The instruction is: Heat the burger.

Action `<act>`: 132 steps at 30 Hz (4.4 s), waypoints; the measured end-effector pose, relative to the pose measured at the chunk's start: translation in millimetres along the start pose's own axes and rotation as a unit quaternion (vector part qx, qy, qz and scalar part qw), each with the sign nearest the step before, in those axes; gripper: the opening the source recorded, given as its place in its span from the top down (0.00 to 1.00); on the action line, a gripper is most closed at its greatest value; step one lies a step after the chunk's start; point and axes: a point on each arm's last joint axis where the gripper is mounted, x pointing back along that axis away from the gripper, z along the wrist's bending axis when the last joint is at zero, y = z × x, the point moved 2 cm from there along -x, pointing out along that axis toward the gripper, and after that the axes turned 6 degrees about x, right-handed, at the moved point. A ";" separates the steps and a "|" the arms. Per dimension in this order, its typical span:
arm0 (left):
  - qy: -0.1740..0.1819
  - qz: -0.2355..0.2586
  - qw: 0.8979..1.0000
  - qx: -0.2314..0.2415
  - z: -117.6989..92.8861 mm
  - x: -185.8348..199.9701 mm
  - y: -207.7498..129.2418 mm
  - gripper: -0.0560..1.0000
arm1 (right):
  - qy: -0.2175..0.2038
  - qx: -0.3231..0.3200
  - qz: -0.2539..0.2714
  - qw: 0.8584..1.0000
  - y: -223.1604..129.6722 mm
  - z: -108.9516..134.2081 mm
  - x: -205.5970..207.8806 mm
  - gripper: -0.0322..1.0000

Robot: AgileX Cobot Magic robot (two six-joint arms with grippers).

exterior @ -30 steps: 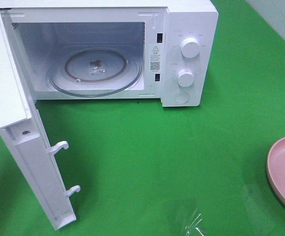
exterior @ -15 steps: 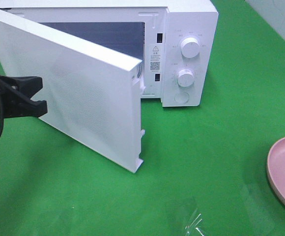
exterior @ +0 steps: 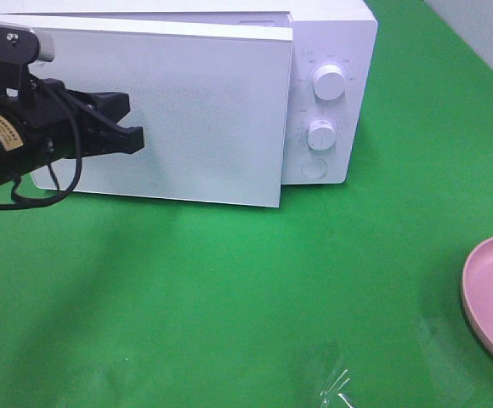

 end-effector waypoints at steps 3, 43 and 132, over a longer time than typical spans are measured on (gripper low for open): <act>-0.003 -0.013 1.000 0.003 -3.2 -16.9 7.4 0.95 | 0.000 0.000 0.000 1.000 0.0 0.0 0.0 0.23; 0.008 0.111 0.994 0.020 -21.7 -60.5 8.8 0.91 | 0.000 0.000 0.000 1.000 0.0 0.1 0.0 0.24; 0.260 0.173 0.941 0.133 -11.5 318.7 20.9 0.03 | 0.000 0.000 0.000 1.000 0.0 0.1 0.0 0.24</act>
